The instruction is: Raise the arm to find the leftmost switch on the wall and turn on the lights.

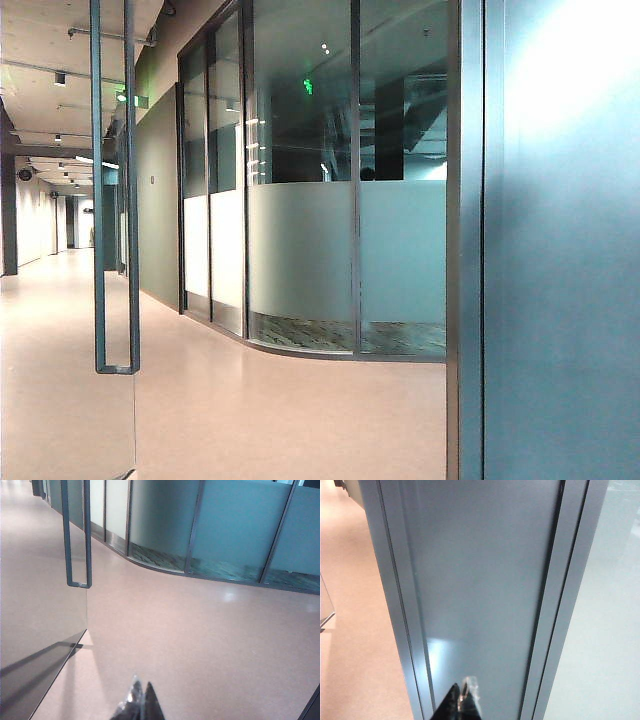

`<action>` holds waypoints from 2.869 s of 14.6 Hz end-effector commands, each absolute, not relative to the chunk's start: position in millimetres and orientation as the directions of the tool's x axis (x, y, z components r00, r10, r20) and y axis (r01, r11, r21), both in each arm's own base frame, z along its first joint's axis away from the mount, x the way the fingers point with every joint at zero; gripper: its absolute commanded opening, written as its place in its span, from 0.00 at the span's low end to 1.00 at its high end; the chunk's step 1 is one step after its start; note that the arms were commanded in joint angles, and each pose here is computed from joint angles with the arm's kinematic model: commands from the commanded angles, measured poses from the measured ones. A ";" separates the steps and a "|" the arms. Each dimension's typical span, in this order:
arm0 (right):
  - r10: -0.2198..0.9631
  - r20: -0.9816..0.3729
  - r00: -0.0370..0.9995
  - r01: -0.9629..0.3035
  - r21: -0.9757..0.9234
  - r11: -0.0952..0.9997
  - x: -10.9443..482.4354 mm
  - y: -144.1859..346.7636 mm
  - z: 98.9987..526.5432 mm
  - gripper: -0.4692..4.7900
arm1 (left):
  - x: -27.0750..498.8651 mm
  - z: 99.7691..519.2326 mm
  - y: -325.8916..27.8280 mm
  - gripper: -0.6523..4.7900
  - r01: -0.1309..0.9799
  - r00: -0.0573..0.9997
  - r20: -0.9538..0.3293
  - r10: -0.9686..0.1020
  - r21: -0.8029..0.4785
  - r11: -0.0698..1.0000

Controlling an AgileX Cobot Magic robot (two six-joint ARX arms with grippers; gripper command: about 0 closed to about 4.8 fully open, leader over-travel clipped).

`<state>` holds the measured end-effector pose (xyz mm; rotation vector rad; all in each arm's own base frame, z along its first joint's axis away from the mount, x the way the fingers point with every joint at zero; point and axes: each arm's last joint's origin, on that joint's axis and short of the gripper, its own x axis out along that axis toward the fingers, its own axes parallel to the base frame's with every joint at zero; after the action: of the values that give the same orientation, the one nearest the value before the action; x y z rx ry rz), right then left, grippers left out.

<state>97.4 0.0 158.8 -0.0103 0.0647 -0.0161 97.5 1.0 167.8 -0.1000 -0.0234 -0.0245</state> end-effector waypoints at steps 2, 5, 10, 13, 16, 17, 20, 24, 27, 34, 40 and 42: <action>-0.016 -0.043 0.999 0.015 -0.013 1.000 97.3 0.1 161.2 0.09 | 97.3 169.3 1.1 0.11 0.024 0.999 0.036 -0.021 -0.091 0.996; -0.016 -0.042 0.999 0.015 -0.013 1.000 97.3 0.1 161.3 0.09 | 97.3 169.7 1.0 0.11 0.027 0.999 0.041 -0.023 -0.091 0.995; 0.004 0.153 0.988 -0.010 0.035 0.999 96.0 0.7 180.9 0.09 | 93.6 192.7 2.2 0.11 0.026 0.966 0.259 0.021 -0.176 0.984; -0.002 0.361 0.932 -0.007 0.025 1.000 84.3 0.4 222.2 0.09 | 81.1 231.2 2.1 0.11 0.045 0.918 0.397 0.026 -0.170 0.984; -0.048 0.494 0.868 0.054 0.002 0.999 63.8 -1.1 280.5 0.09 | 53.5 303.5 2.0 0.11 0.059 0.818 0.574 0.040 -0.153 0.987; -0.094 0.509 0.856 0.097 0.022 0.995 61.5 -2.5 298.9 0.09 | 54.9 325.7 2.0 0.11 0.054 0.815 0.578 0.039 -0.144 0.988; -0.126 0.579 0.806 0.120 0.049 0.992 65.8 -3.3 378.0 0.09 | 90.3 385.7 1.3 0.11 0.093 0.845 0.535 -0.015 -0.120 0.988; -0.103 0.594 0.798 0.100 0.038 0.994 113.6 -2.3 472.2 0.09 | 160.0 470.7 1.5 0.11 0.140 0.846 0.528 -0.069 -0.095 0.986; -0.054 0.588 0.807 0.059 0.011 0.998 155.6 -0.5 516.8 0.09 | 188.8 514.3 2.4 0.11 0.140 0.815 0.575 -0.069 -0.081 0.987; -0.055 0.567 0.822 0.058 0.013 0.998 183.2 -0.5 533.6 0.09 | 219.8 541.1 -2.1 0.11 0.261 0.777 0.575 -0.257 0.078 0.962; 0.089 0.533 0.842 -0.088 -0.027 0.996 186.4 4.0 530.1 0.09 | 209.3 539.1 -26.6 0.11 0.791 0.487 0.414 -0.769 0.164 0.589; 0.103 0.534 0.839 -0.101 -0.032 0.994 190.1 4.5 529.3 0.09 | 206.2 539.0 -34.3 0.11 0.840 0.409 0.381 -0.829 0.197 0.505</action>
<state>189.6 4.5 527.3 -0.0064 -0.5440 0.1005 211.0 -33.5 535.5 -0.0495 -0.4520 -1.0110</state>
